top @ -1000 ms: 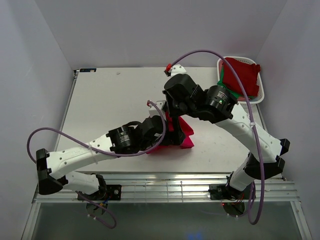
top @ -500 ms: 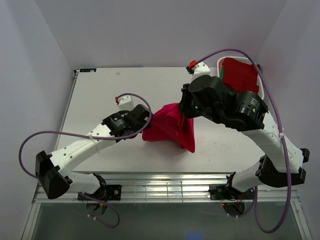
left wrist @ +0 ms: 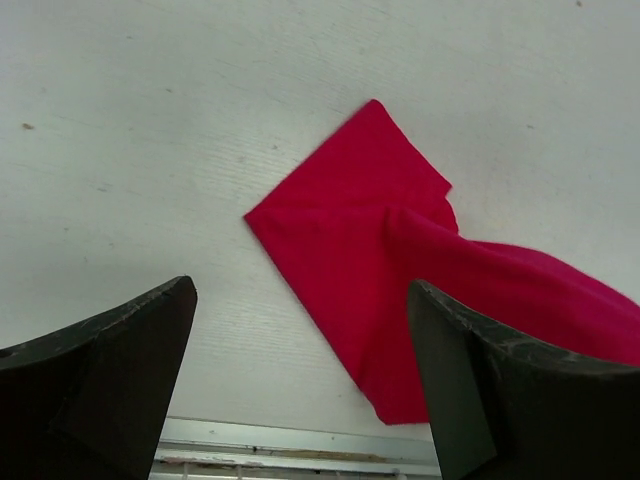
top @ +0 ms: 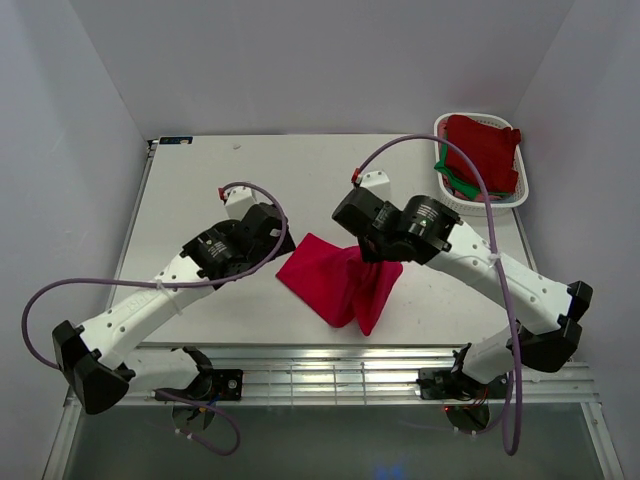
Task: Fold and stack the t-shirts
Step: Flatten out the tshirt
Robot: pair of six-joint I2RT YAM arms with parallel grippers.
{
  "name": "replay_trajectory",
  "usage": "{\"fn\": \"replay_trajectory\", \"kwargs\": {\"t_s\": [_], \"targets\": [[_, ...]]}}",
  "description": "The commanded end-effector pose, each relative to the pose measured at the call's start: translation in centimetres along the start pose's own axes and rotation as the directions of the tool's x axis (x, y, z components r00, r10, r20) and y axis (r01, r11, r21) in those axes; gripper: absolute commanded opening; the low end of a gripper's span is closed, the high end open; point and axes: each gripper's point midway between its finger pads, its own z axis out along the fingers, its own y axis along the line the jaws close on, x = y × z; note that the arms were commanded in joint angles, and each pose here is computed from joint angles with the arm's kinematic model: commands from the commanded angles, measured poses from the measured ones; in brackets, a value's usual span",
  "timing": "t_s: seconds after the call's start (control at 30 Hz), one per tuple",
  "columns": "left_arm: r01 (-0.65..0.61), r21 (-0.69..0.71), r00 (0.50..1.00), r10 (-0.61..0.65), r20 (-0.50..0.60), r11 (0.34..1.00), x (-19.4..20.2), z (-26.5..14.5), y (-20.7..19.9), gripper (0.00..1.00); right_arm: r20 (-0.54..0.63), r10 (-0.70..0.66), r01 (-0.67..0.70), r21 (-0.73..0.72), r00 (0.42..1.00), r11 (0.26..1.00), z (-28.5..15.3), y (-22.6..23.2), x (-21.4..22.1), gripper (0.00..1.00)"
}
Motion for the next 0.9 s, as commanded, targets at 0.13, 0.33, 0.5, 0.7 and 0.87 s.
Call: {"fn": "replay_trajectory", "kwargs": {"t_s": [0.13, 0.33, 0.5, 0.7, 0.87], "targets": [[-0.068, 0.399, 0.980, 0.136, -0.143, 0.914, 4.4, -1.2, -6.7, 0.94, -0.065, 0.090, -0.075, 0.198, 0.994, 0.977, 3.3, -5.9, 1.0, 0.18], [-0.150, 0.369, 0.941, 0.246, -0.231, 0.917, 10.2, 0.5, -8.2, 0.95, -0.353, 0.053, 0.022, 0.205, 0.934, 0.978, 6.7, -5.6, 9.3, 0.49], [-0.198, 0.221, 0.951, 0.242, -0.194, 0.955, 9.9, 3.2, -7.0, 0.98, -0.333, 0.047, 0.022, 0.202, 0.942, 0.979, 8.5, -5.0, 9.8, 0.50], [-0.246, 0.068, 0.951, 0.255, -0.174, 0.967, 8.4, 7.5, -4.7, 0.98, -0.211, 0.036, 0.006, 0.192, 0.977, 0.981, 11.8, -4.8, 5.5, 0.49], [-0.270, 0.047, 0.945, 0.274, -0.177, 0.962, 8.5, 9.5, -3.5, 0.98, -0.150, 0.004, 0.026, 0.200, 0.989, 0.980, 15.0, -5.3, 3.0, 0.50]]}}
